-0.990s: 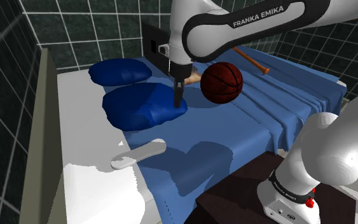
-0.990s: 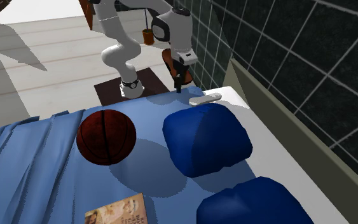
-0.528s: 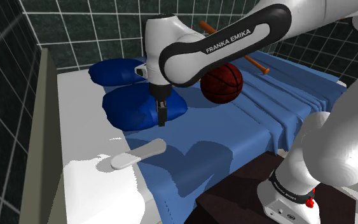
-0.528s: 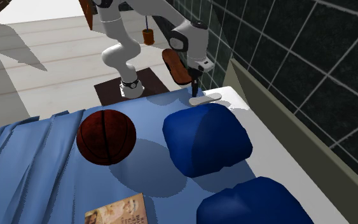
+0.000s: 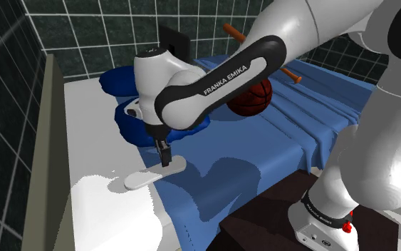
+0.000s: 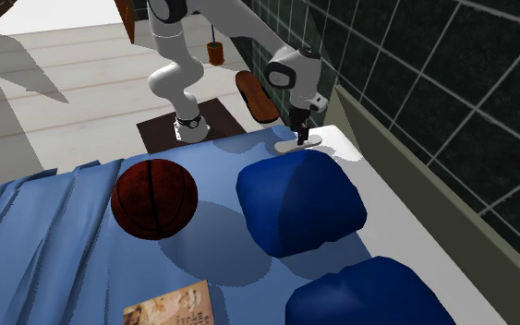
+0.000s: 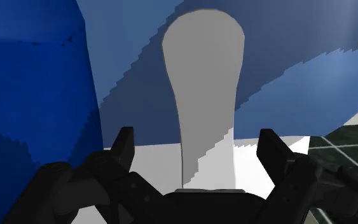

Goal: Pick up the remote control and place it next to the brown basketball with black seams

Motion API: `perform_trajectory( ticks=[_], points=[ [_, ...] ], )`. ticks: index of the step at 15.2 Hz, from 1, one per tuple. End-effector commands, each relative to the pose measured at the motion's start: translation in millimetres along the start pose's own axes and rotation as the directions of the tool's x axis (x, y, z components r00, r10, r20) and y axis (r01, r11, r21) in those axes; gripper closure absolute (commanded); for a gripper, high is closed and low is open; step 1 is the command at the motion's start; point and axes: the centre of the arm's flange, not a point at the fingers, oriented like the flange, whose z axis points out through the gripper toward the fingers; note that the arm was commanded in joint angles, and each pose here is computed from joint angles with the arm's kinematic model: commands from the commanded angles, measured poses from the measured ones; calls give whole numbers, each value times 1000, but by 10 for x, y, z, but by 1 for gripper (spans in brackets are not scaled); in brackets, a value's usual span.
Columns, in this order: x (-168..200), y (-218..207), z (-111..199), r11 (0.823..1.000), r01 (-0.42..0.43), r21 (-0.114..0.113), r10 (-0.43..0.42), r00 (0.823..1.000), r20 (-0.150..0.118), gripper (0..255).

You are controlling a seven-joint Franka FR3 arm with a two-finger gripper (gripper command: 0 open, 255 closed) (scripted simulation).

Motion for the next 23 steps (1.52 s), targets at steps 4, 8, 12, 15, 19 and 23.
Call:
perform_trajectory(
  ticks=[4, 8, 12, 15, 19, 23],
  points=[
    [214, -147, 275, 997, 73, 6, -73, 997, 1, 0],
    [213, -149, 486, 997, 73, 6, -73, 997, 1, 0],
    [213, -149, 569, 997, 73, 6, -73, 997, 1, 0],
    [213, -149, 569, 997, 73, 6, -73, 997, 1, 0],
    [213, -150, 569, 997, 73, 6, -73, 997, 1, 255],
    [214, -149, 569, 997, 73, 6, -73, 997, 1, 255]
  ],
)
